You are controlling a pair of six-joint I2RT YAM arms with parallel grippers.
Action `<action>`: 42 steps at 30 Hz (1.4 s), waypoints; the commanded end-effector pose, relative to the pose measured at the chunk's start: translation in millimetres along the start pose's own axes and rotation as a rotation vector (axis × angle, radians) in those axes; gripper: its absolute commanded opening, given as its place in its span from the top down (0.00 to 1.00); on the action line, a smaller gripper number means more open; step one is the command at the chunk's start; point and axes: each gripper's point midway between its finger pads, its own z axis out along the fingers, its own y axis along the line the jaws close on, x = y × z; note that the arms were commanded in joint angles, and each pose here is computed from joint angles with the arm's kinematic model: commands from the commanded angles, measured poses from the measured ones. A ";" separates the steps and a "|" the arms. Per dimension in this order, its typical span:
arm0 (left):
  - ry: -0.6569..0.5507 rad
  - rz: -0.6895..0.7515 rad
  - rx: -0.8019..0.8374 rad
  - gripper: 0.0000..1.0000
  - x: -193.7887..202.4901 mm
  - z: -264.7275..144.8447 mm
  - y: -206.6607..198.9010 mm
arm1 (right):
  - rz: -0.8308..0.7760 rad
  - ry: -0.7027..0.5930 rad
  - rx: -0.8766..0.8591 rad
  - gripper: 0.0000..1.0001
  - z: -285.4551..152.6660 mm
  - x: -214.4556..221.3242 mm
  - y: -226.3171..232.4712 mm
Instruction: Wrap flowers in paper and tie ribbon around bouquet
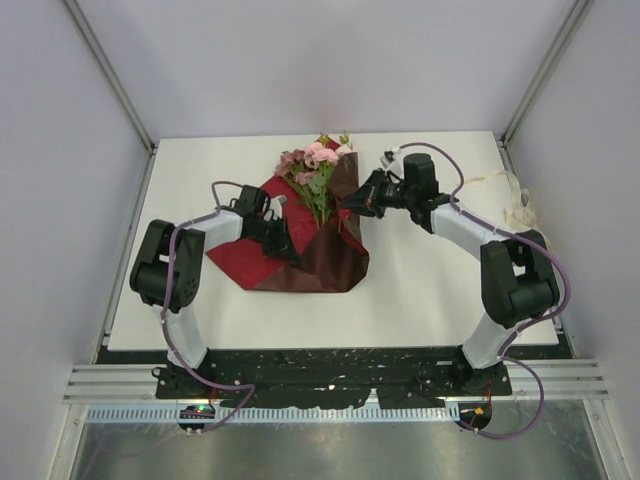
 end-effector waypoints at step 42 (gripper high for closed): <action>-0.486 -0.244 0.448 0.00 -160.3 -58.4 -34.2 | 0.007 0.057 -0.232 0.69 105.3 32.1 -1.6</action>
